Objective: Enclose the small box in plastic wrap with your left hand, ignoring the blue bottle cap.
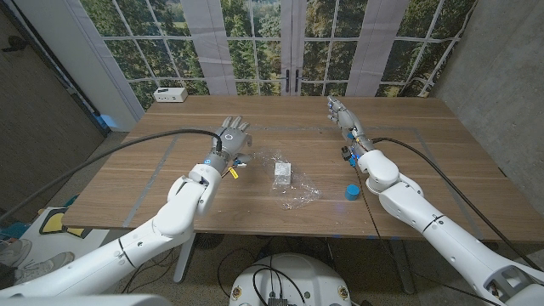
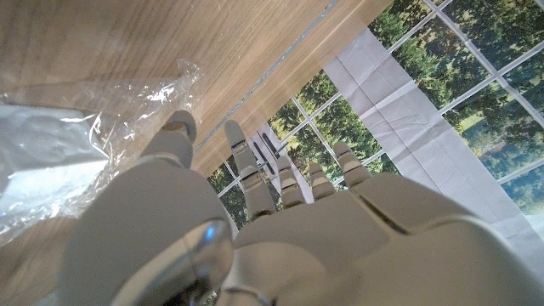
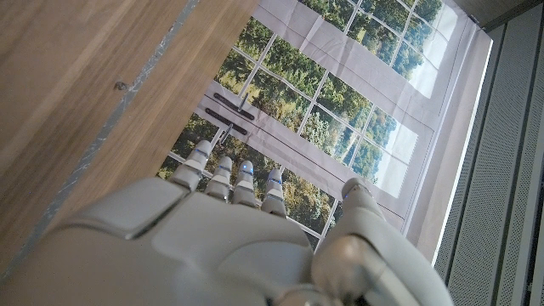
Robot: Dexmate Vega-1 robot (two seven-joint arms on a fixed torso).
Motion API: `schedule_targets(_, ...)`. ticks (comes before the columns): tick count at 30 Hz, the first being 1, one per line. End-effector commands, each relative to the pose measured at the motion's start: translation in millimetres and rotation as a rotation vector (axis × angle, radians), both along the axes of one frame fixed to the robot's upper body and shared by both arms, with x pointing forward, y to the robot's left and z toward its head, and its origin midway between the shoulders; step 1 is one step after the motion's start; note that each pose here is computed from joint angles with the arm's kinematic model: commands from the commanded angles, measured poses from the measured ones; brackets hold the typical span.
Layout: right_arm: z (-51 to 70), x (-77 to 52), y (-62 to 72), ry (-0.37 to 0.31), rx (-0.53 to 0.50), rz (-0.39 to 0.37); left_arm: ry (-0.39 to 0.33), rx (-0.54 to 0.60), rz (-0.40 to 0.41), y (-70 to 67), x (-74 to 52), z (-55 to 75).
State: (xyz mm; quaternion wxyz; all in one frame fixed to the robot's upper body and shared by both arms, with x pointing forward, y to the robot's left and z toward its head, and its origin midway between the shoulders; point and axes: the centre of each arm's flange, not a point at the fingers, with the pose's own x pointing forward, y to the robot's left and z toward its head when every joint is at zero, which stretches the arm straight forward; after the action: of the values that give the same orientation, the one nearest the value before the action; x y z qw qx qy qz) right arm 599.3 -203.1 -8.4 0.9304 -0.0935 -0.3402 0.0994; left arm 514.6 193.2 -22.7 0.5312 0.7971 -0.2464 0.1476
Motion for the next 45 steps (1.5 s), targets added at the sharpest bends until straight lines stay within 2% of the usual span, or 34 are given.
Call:
schedule_targets(1,-4.0,-1.7,-5.6,-0.001,0.024,-0.014,0.068,0.074,0.055,-1.9,16.8,1.4)
schedule_targets(5,-2.6,-1.3,-6.3,-0.003,0.011,-0.010,0.059,0.112,0.097,-4.1,22.2,-1.9)
schedule_targets(11,-0.5,-0.2,-5.8,-0.004,0.008,-0.011,0.087,0.124,0.114,-5.9,30.3,-1.5)
schedule_targets(13,-0.4,0.3,-5.5,-0.007,0.005,-0.005,0.070,0.141,0.121,-7.2,31.8,-2.3)
schedule_targets(19,-0.6,0.8,-5.9,-0.001,0.004,-0.011,0.081,0.138,0.091,-11.0,40.7,0.3)
schedule_targets(20,-0.5,0.2,-6.7,-0.005,0.005,-0.015,0.107,0.146,0.099,-13.8,45.3,1.6)
schedule_targets(21,-0.4,0.0,-7.1,-0.007,0.005,-0.015,0.090,0.163,0.101,-15.2,46.5,0.5)
schedule_targets(30,-1.0,-1.7,-10.8,-0.006,0.013,-0.027,0.115,0.180,0.118,-20.9,60.5,0.5)
schedule_targets(34,-1.7,-1.3,-12.1,-0.002,0.019,-0.031,0.107,0.197,0.119,-25.1,64.0,-1.8)
schedule_targets(37,-2.1,-0.4,-12.3,-0.006,0.015,-0.029,0.073,0.212,0.139,-26.7,68.5,-5.5)
schedule_targets(39,-2.3,0.0,-12.2,0.000,0.024,-0.030,0.108,0.200,0.126,-26.0,72.6,-6.1)
schedule_targets(41,-1.9,0.7,-12.5,0.000,0.021,-0.025,0.092,0.215,0.128,-27.3,74.3,-7.9)
schedule_targets(45,-1.7,1.2,-13.1,-0.004,0.023,-0.029,0.130,0.196,0.101,-30.0,78.4,-7.1)
